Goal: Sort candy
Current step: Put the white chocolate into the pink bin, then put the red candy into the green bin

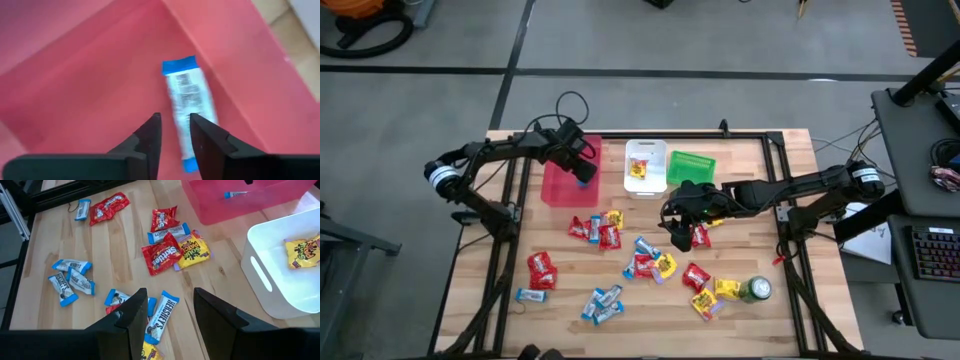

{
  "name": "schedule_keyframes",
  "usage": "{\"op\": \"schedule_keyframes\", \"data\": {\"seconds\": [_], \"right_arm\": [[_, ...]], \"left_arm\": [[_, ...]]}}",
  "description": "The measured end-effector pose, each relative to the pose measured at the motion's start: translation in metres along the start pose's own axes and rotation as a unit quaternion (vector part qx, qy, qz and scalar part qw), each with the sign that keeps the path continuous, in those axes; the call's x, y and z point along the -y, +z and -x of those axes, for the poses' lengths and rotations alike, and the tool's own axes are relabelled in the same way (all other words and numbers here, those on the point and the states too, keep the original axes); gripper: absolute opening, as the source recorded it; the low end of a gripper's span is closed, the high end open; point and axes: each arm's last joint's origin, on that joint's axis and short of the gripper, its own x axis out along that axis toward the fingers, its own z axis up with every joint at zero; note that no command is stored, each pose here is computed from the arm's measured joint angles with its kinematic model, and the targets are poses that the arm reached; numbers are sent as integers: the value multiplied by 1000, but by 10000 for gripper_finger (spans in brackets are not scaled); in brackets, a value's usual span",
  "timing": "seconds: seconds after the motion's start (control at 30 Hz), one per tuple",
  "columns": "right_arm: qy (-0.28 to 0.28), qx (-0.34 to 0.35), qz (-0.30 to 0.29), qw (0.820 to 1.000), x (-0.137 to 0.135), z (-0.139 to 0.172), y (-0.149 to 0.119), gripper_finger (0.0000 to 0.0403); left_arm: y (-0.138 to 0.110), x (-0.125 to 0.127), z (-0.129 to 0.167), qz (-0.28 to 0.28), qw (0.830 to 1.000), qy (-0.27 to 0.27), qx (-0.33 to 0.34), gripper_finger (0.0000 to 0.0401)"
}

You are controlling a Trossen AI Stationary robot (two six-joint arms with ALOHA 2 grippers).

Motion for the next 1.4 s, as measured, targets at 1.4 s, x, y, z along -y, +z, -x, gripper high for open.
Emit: {"op": "schedule_keyframes", "data": {"seconds": [1.4], "right_arm": [[-167, -296, -227, 913, 16, -26, -68, 150]], "left_arm": [[-92, 93, 120, -102, 915, -297, 253, 81]]}}
